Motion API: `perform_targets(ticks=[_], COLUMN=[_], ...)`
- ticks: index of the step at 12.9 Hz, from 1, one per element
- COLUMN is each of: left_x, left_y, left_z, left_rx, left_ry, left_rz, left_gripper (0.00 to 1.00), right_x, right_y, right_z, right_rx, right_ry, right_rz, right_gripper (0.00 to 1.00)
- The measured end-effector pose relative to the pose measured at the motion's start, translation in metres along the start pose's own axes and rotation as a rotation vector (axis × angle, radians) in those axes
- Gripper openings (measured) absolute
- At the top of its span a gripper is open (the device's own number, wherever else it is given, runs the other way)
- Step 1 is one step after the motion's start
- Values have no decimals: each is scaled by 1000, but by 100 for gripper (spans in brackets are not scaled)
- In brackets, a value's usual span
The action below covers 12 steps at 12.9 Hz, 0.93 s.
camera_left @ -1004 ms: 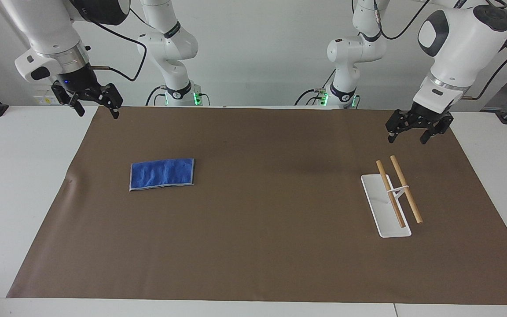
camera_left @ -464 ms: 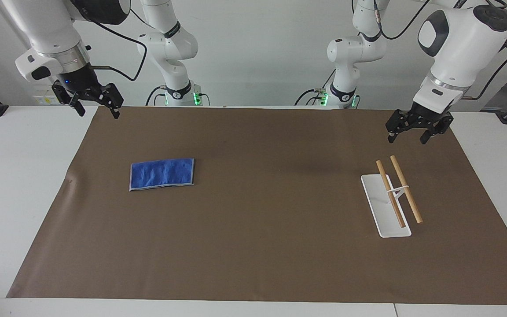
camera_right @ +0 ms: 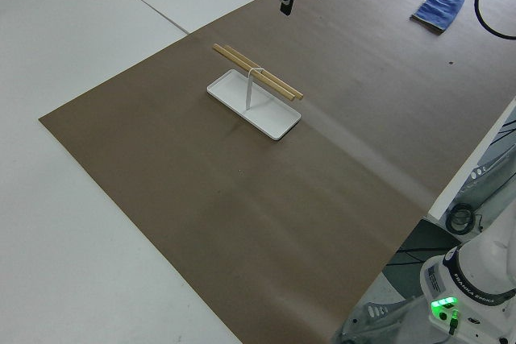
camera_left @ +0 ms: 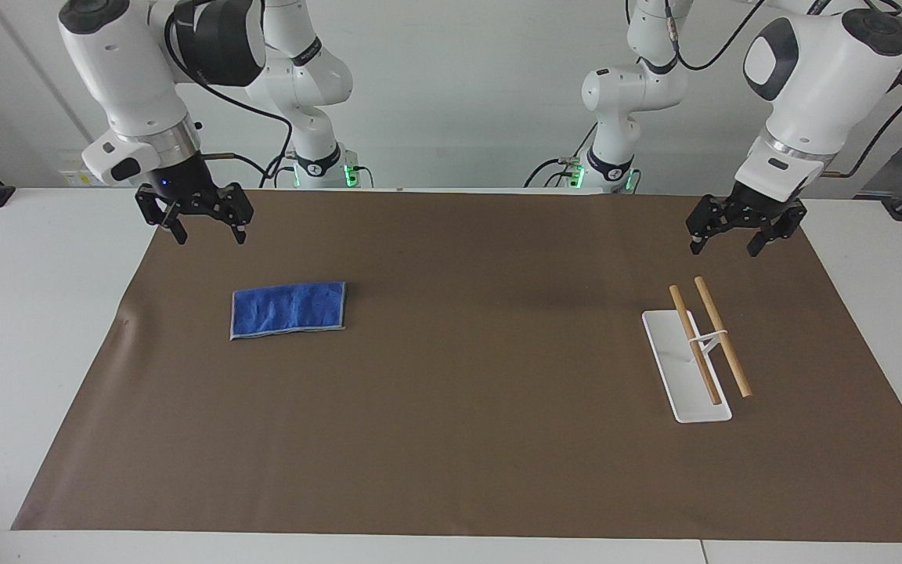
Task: Right arm passes towel to left arm to hang
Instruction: 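Reach the right gripper down to the blue towel's edge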
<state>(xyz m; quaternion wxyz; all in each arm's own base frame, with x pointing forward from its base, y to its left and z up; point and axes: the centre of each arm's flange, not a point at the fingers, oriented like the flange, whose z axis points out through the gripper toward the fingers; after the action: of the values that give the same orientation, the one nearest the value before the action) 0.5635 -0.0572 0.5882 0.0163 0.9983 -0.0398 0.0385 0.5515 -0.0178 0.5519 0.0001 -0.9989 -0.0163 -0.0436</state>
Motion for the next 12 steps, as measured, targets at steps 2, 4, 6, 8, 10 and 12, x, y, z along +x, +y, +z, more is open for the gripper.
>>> perform_targets(ticks=[2, 4, 6, 8, 10, 12], left_x=[0, 0, 0, 0, 0, 0], left_y=[0, 0, 0, 0, 0, 0], left_z=[0, 0, 0, 0, 0, 0], left_rx=[0, 0, 0, 0, 0, 0], left_ry=[0, 0, 0, 0, 0, 0], left_rz=[0, 0, 0, 0, 0, 0], left_gripper=[100, 100, 100, 100, 100, 100], right_x=[-7, -19, -31, -35, -38, -44], right_y=[0, 2, 4, 4, 4, 4], right_z=[44, 93, 135, 166, 199, 228], right_rx=[1, 1, 1, -2, -10, -10], right_ry=[-4, -7, -19, -16, 12, 13], right_rz=[-83, -137, -159, -167, -168, -163], right_gripper=[100, 100, 100, 100, 100, 100])
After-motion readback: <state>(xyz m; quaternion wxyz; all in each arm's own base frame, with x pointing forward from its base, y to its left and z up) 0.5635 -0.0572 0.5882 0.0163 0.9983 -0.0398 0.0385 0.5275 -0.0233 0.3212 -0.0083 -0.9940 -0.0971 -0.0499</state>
